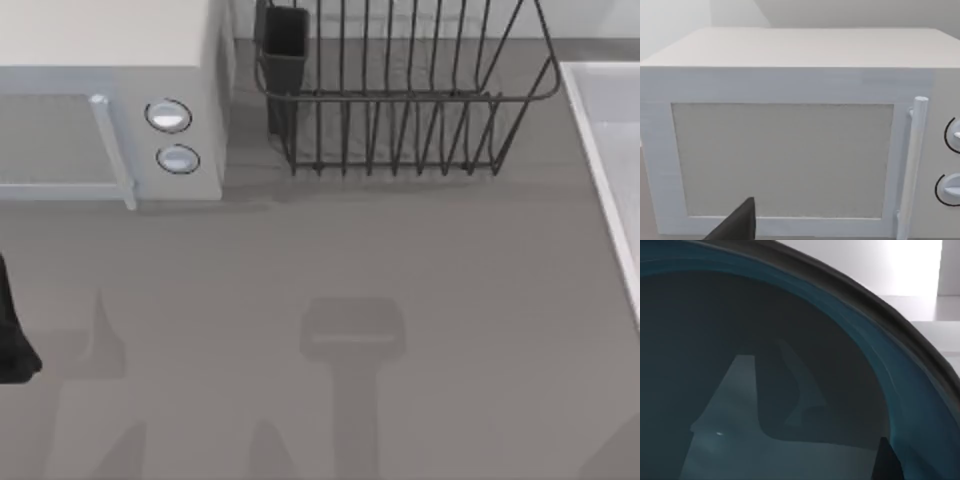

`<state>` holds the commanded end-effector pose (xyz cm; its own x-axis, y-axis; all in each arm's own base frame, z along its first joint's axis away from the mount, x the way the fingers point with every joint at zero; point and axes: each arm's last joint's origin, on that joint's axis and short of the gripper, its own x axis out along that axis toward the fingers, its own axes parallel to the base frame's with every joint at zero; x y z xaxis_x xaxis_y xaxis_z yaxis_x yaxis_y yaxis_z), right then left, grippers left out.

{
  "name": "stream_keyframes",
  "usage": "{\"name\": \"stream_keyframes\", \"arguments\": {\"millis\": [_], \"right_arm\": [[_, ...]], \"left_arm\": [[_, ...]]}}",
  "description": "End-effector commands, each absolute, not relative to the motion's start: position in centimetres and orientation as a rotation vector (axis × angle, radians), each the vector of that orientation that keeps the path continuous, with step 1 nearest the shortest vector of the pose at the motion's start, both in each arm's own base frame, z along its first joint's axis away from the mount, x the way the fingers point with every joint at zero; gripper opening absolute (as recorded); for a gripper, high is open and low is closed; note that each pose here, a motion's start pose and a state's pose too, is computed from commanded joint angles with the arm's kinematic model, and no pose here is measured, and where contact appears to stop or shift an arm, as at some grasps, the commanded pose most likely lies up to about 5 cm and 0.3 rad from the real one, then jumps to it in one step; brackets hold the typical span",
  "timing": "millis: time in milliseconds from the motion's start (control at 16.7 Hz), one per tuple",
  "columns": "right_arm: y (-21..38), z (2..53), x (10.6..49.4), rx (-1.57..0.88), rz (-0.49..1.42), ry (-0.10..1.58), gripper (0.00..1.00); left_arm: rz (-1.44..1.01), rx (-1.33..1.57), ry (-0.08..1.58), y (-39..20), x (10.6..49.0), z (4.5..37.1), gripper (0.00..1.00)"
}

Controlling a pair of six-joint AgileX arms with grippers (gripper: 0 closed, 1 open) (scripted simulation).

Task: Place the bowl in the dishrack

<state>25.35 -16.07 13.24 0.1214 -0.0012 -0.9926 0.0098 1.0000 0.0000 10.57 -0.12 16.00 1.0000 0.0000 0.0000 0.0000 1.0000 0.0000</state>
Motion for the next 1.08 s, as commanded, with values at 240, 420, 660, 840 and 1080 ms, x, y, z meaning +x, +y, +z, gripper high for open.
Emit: {"name": "stream_keyframes", "arguments": {"millis": [240, 420, 660, 840, 1080], "right_arm": [[-16.2, 13.6, 25.4, 0.008, -0.010, 1.448, 0.00], [-16.9, 15.8, 26.3, 0.008, -0.010, 1.447, 0.00], [-17.5, 21.8, 27.2, 0.017, 0.001, 1.464, 0.00], [-17.3, 26.8, 26.8, 0.028, 0.008, 1.483, 0.00], [-16.4, 32.2, 25.7, 0.013, -0.005, 1.458, 0.00]], "left_arm": [[0.000, 0.000, 0.000, -0.1, 10.6, 16.0, 1.00], [0.000, 0.000, 0.000, -0.1, 10.6, 16.0, 1.00], [0.000, 0.000, 0.000, -0.1, 10.6, 16.0, 1.00], [0.000, 0.000, 0.000, -0.1, 10.6, 16.0, 1.00], [0.000, 0.000, 0.000, -0.1, 10.6, 16.0, 1.00]]}}
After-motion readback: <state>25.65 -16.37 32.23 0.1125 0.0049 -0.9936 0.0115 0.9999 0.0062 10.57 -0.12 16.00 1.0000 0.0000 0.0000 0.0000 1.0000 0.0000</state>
